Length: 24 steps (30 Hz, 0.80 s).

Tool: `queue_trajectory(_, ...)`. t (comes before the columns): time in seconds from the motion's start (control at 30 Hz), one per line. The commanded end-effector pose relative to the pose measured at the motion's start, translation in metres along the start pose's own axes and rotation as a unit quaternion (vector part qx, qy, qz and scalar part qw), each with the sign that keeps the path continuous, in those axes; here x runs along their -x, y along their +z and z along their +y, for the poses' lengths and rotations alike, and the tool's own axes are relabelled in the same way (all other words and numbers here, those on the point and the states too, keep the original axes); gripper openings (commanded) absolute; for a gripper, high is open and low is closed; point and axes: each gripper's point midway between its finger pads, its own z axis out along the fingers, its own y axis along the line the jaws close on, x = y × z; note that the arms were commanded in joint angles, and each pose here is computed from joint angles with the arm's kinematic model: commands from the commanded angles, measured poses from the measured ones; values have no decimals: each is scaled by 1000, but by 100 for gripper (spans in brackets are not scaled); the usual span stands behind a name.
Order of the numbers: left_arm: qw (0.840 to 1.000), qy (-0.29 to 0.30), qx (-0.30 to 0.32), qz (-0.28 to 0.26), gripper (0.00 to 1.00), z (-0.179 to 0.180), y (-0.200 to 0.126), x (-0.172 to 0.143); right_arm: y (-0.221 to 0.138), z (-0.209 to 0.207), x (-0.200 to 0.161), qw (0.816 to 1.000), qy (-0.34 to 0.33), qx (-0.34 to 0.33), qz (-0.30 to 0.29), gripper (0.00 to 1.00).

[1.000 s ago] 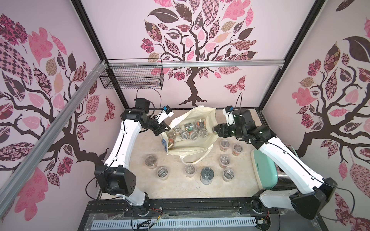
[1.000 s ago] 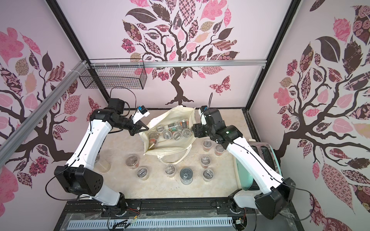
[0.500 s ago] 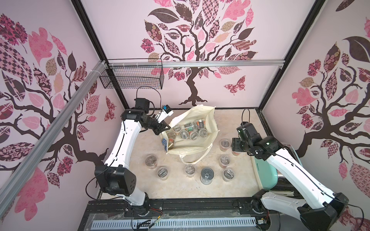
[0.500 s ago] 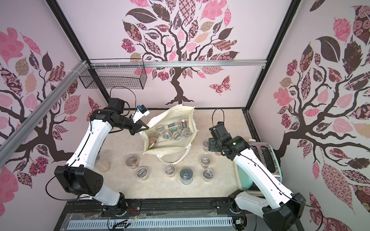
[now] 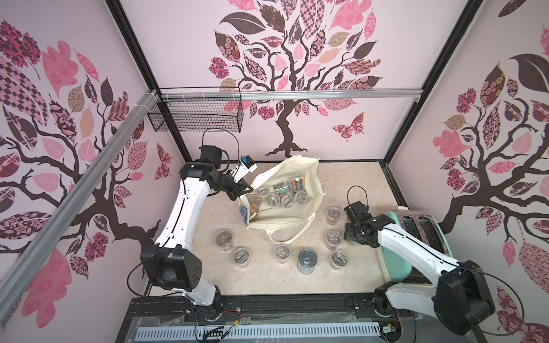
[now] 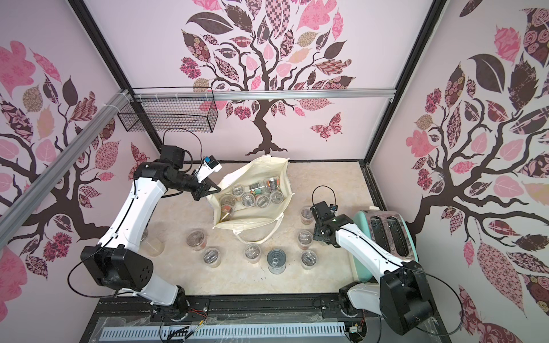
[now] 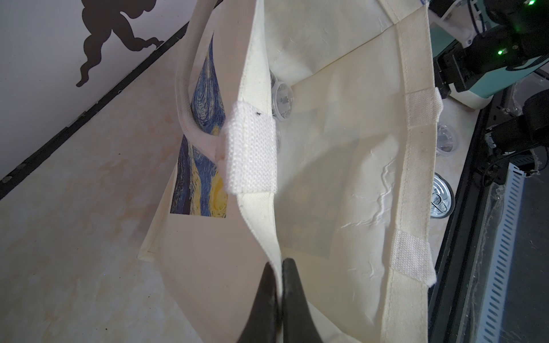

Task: Take out the seed jars from the canvas bag
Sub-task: Place the seed jar at the center of the board.

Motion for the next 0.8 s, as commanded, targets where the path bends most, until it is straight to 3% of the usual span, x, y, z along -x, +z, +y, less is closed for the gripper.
queue_trajectory(0.0,1000,-8,-18,-9,0,-11,-7,5,7,3,7,1000,16,-3,-12,76)
queue_trajectory(0.3,999,-3,-31,-7,0,-16,-6,3,21,4,0,1000,5,-10,-1,90)
queue_trajectory(0.57,999,-2,-39,0,0,-19,-4,-3,-45,18,52,994,-20,55,-90,99)
queue_trajectory(0.63,999,-4,-38,4,0,-20,-4,-5,-73,34,68,984,-46,112,-127,99)
queue_trajectory(0.77,999,3,-45,13,0,-23,0,-11,-135,69,94,939,-93,248,-220,91)
